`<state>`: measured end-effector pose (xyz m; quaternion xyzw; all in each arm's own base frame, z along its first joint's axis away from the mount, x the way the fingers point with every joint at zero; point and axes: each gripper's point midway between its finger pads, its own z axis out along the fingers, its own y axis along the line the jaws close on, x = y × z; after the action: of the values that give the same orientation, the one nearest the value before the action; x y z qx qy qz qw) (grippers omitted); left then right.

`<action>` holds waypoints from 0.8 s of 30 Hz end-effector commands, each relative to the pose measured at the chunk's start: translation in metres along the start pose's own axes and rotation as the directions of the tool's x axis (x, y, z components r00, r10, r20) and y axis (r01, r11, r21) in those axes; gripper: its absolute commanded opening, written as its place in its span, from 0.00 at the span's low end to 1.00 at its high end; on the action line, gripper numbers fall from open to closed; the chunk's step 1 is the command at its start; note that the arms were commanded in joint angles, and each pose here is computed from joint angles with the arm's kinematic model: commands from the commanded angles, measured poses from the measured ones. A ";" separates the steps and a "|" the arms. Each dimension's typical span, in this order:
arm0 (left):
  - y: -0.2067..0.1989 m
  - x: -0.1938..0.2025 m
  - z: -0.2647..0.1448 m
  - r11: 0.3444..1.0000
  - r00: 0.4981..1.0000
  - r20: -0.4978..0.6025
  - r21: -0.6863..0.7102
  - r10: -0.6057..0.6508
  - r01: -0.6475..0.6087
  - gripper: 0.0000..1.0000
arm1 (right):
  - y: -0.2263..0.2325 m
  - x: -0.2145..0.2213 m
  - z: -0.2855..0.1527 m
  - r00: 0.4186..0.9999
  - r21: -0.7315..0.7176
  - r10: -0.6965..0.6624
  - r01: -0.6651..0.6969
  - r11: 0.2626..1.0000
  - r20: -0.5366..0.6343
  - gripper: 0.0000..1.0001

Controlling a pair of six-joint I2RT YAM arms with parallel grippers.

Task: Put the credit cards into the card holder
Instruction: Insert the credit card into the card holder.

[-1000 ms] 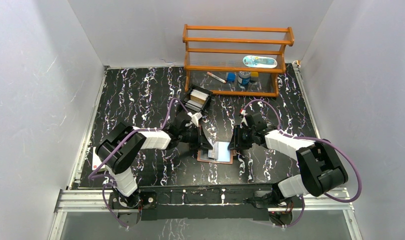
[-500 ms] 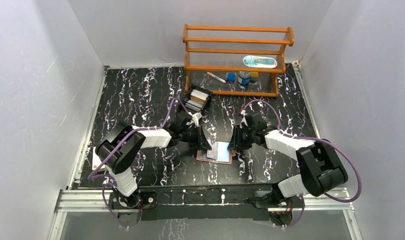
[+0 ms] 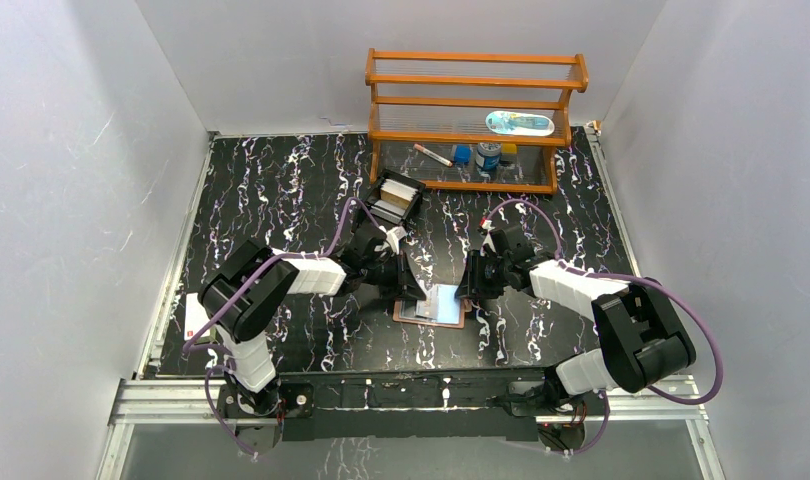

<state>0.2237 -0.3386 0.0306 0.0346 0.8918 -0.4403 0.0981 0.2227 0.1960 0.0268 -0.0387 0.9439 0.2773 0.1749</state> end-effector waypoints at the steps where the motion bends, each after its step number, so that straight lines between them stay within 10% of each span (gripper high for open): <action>1: 0.002 -0.002 0.004 1.000 0.999 0.026 -0.005 0.019 -0.019 0.06 | 0.003 -0.001 0.003 1.000 -0.025 0.012 -0.012 1.000 0.007 0.42; 13: -0.005 -0.008 0.001 0.997 0.994 0.073 0.002 0.082 -0.082 0.13 | 0.003 0.000 0.004 1.000 -0.027 0.019 -0.019 0.999 0.006 0.42; 24: -0.007 -0.023 -0.017 0.984 0.984 0.132 -0.143 0.122 -0.103 0.50 | 0.003 -0.013 -0.006 0.999 0.016 0.021 -0.022 1.000 0.048 0.45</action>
<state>0.2303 -0.3441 0.0413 0.0443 0.8909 -0.4281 0.1450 0.2257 0.1981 0.0275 -0.0219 0.9429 0.2816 0.1768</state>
